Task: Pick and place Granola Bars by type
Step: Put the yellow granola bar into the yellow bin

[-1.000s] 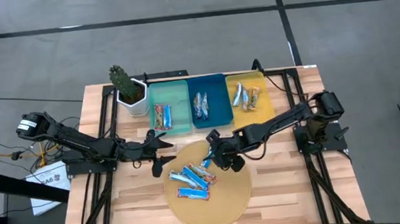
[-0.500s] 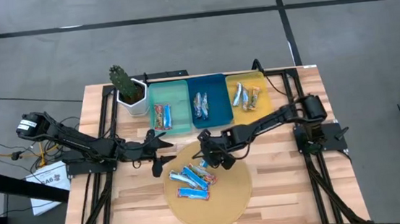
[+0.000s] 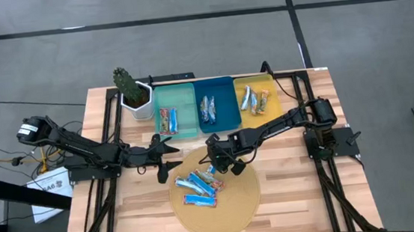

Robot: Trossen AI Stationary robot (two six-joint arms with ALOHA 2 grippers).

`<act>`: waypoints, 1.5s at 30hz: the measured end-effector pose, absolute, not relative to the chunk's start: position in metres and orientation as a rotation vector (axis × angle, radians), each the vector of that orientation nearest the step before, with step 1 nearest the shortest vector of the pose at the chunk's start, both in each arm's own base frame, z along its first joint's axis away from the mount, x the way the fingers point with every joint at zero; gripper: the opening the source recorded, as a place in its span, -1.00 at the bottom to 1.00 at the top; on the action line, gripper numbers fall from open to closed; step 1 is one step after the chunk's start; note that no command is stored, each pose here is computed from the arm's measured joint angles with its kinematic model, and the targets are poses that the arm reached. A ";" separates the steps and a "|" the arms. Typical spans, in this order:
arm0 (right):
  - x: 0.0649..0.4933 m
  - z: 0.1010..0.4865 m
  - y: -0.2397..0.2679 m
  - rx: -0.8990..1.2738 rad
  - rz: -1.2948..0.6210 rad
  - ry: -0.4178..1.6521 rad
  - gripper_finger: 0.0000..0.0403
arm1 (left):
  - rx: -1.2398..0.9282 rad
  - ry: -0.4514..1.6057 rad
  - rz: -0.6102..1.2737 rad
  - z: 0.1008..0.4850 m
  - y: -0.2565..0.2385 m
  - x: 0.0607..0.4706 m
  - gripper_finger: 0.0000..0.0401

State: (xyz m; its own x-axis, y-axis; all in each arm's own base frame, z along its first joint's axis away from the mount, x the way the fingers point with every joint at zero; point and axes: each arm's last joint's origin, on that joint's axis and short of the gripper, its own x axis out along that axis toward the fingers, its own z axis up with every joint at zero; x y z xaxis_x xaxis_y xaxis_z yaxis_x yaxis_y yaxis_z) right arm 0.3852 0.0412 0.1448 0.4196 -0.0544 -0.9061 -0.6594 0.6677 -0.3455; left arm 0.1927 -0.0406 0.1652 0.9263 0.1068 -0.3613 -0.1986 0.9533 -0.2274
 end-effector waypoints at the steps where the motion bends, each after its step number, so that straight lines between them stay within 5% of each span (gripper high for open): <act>1: 0.385 0.145 0.041 -0.774 0.431 1.088 -0.61 | -0.264 0.354 0.159 0.165 -0.041 0.193 0.24; 10: 0.385 0.145 0.041 -0.739 0.425 1.087 -0.97 | -0.264 0.354 0.159 0.165 -0.041 0.193 0.24; 29: 0.386 0.154 0.035 -0.475 0.409 1.050 -1.00 | -0.264 0.354 0.160 0.165 -0.041 0.193 0.24; 45: 0.356 0.254 0.013 -0.300 0.407 0.752 -1.00 | -0.264 0.355 0.160 0.165 -0.041 0.193 0.24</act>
